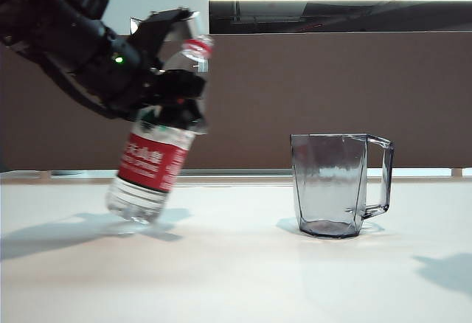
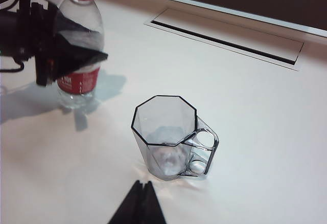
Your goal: Pick up the mineral water bottle with the left hand on the table and pour water into the mug until it's half full.
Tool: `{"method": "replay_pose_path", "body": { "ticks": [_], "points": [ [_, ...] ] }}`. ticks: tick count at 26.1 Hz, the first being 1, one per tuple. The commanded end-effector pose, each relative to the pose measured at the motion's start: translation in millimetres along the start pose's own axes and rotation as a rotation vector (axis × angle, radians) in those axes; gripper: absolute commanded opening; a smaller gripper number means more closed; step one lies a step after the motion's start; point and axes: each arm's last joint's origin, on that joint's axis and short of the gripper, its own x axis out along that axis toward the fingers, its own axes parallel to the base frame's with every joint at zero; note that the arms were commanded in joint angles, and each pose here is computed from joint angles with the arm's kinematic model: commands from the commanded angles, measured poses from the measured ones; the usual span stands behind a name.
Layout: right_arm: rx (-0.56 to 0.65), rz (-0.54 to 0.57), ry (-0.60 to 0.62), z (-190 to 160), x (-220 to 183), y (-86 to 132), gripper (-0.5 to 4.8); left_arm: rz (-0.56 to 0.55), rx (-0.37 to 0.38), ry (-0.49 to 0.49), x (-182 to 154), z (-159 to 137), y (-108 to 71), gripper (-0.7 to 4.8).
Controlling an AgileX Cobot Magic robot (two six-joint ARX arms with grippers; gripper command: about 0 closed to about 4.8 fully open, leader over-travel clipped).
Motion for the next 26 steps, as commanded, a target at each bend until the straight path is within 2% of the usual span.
{"method": "replay_pose_path", "body": {
  "ticks": [1, 6, 16, 19, 21, 26],
  "points": [
    [-0.004, 0.002, -0.027, 4, -2, 0, -0.02, -0.011, 0.035, -0.066, 2, 14, -10.9, 2.13],
    [-0.004, 0.002, -0.026, 4, -2, 0, -0.02, -0.022, 0.067, -0.063, 14, 19, -22.2, 2.13],
    [-0.004, 0.002, -0.027, 4, -2, 0, -0.02, -0.06, 0.223, -0.086, 36, 46, -41.4, 2.13],
    [-0.004, 0.001, -0.027, 4, -2, 0, -0.02, -0.07, 0.279, -0.074, 39, 45, -49.3, 2.13],
    [-0.004, 0.001, -0.027, 4, -2, 0, -0.02, -0.071, 0.365, -0.047, 43, 39, -57.7, 2.13],
    [-0.004, 0.001, -0.027, 4, -2, 0, -0.02, -0.015, 0.483, 0.003, 48, 32, -68.1, 2.13]
  ]
}}
